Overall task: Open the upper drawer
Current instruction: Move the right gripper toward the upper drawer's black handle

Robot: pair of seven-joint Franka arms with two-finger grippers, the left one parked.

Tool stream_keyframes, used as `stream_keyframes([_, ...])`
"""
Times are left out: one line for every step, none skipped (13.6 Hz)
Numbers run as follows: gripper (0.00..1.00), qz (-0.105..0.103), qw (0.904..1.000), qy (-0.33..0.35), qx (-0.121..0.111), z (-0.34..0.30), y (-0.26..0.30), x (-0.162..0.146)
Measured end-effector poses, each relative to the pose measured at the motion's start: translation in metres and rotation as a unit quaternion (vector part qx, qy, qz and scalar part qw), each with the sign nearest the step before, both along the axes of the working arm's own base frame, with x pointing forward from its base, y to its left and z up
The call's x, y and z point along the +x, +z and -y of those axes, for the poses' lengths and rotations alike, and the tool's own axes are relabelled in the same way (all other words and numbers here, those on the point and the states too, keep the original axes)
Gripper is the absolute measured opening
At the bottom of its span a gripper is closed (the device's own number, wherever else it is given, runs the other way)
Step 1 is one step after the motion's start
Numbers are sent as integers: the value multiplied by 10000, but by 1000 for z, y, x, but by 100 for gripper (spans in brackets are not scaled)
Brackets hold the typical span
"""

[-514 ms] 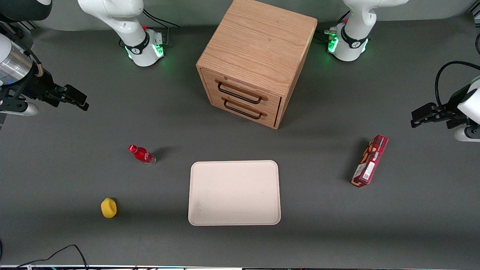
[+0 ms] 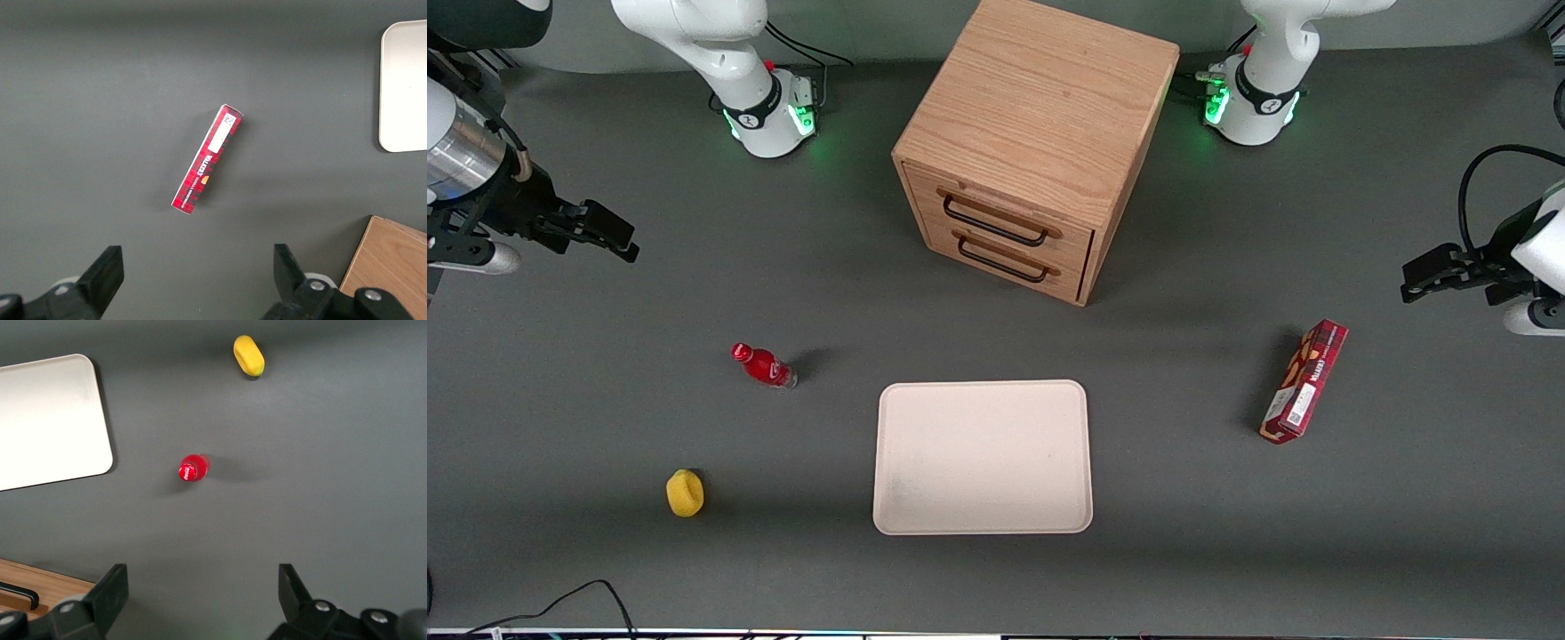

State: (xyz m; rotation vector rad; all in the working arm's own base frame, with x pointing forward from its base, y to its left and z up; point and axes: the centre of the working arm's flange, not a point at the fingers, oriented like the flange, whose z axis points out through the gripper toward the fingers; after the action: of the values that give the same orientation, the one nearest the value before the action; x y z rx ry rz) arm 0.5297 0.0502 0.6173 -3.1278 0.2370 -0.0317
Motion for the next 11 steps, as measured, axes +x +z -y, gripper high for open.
stream_keyframes([100,17,9998,205,13,-7,1,3])
stream_keyframes([100,26,9989,466,42,-21,0,8])
stream_keyframes([100,20,9972,740,93,-41,-2,14])
stream_keyframes([100,2,9947,1014,155,-68,-5,20])
stream_keyframes([100,-31,9914,1287,228,-96,-10,24])
stream_keyframes([100,-70,9863,1616,331,-132,-15,26])
stream_keyframes([100,-116,9796,1953,451,-168,-20,25])
stream_keyframes([100,-186,9722,2263,576,-200,-26,20])
stream_keyframes([100,-300,9639,2551,704,-230,-36,15])
stream_keyframes([100,-438,9551,2809,839,-257,-49,9])
stream_keyframes([100,-564,9467,3018,973,-280,-62,4])
